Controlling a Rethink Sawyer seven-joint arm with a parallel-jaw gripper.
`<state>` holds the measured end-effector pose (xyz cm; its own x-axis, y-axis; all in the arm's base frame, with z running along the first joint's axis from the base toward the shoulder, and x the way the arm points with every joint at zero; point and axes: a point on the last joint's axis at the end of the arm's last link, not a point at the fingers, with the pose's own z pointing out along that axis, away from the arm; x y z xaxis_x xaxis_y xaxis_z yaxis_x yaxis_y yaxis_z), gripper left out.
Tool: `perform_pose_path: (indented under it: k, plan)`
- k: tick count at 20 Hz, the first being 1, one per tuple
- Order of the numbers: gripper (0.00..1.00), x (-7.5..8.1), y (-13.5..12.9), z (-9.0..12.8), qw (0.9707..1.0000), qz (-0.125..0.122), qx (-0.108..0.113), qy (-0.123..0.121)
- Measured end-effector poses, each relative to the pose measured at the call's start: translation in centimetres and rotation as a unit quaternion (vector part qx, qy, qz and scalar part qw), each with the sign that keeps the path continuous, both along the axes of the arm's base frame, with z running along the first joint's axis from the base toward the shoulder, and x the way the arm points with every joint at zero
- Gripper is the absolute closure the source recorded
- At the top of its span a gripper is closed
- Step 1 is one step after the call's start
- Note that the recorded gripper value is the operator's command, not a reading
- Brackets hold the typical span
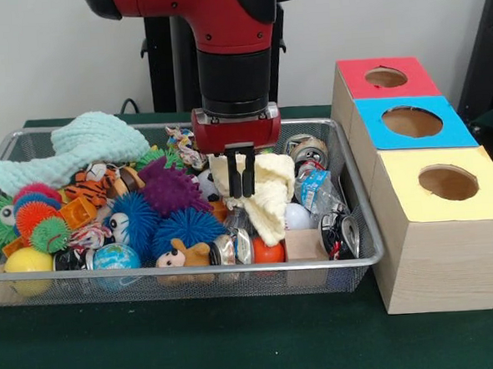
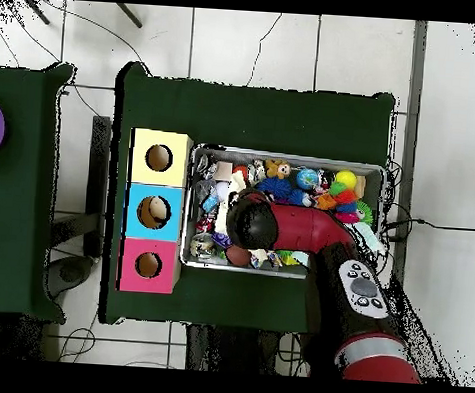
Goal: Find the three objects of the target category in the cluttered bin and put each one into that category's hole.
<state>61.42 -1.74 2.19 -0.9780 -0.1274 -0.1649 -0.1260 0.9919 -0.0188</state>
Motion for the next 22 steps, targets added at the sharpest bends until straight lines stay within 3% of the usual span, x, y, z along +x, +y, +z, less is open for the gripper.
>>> perform_pose_path:
  k: [7,15,22]
  plan:
    - [1.00,-0.3,-0.8,-1.3,0.9999,-0.008,0.004,0.008]
    - [1.00,-0.5,-3.5,-3.2,0.9993,-0.033,0.009,0.016]
    - [1.00,0.3,-5.0,-2.8,0.9990,-0.043,0.006,0.007]
